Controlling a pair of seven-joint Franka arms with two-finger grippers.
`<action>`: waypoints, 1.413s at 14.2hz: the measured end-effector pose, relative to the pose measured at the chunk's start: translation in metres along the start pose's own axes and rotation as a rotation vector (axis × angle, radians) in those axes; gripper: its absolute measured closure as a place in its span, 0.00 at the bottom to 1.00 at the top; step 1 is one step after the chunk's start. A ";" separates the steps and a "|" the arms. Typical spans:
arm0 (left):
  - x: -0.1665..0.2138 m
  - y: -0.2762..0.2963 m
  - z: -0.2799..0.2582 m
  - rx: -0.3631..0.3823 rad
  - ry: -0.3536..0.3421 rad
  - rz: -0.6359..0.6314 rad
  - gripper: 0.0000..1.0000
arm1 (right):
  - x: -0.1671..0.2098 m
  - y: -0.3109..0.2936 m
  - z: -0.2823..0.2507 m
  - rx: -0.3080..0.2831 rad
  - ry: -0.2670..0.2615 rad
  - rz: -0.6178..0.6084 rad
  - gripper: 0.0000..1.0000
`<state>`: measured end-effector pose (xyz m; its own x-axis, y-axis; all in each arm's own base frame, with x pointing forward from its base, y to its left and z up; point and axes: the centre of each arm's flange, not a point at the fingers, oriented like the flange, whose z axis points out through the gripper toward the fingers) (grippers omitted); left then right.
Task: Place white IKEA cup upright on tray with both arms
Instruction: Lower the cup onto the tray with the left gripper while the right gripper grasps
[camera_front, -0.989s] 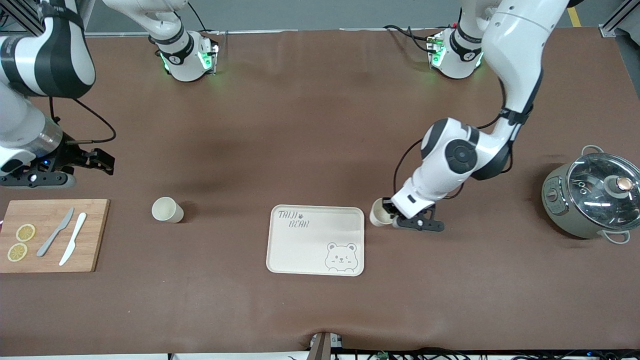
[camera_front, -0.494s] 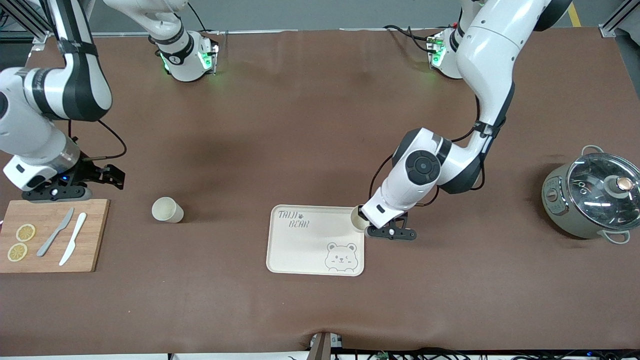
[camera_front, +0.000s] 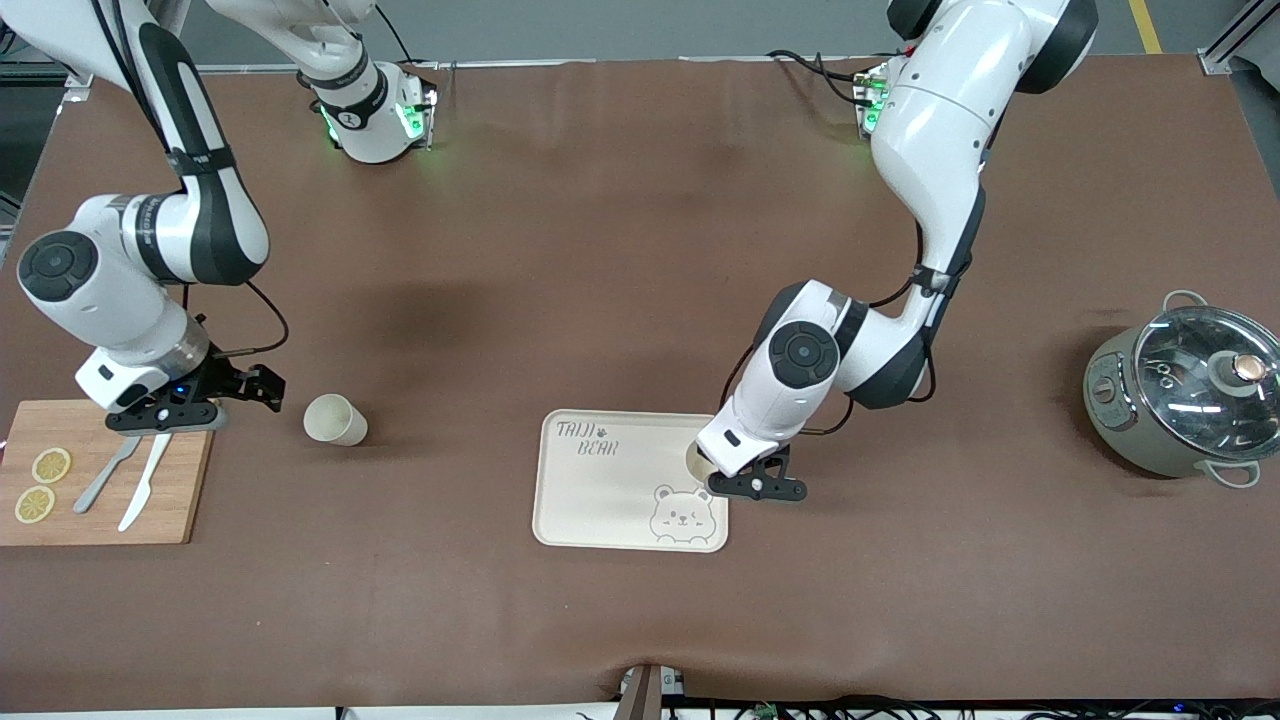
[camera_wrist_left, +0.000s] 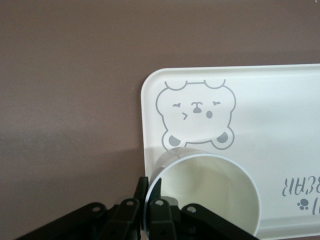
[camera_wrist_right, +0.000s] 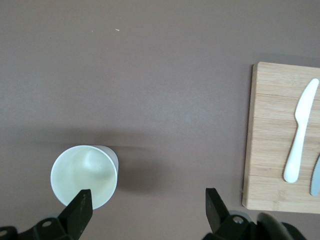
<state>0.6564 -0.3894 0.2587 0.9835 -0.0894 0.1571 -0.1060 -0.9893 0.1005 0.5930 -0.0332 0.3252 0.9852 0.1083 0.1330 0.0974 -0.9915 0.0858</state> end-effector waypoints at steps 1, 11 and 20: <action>-0.001 0.004 0.002 -0.001 -0.001 -0.008 0.96 | 0.000 0.000 0.005 0.001 0.002 0.000 0.00; -0.022 0.037 0.018 0.000 -0.024 -0.052 0.96 | 0.003 -0.005 0.035 0.006 0.028 -0.006 0.00; -0.027 0.036 0.037 0.009 -0.043 -0.082 0.96 | 0.001 -0.017 0.070 0.018 0.034 -0.010 0.00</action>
<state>0.6314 -0.4269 0.2219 0.9943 -0.0131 0.1060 -0.0240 -0.9945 0.1022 0.6023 -0.0217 0.2544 0.9788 0.1199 0.1660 0.1096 -0.9915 0.0699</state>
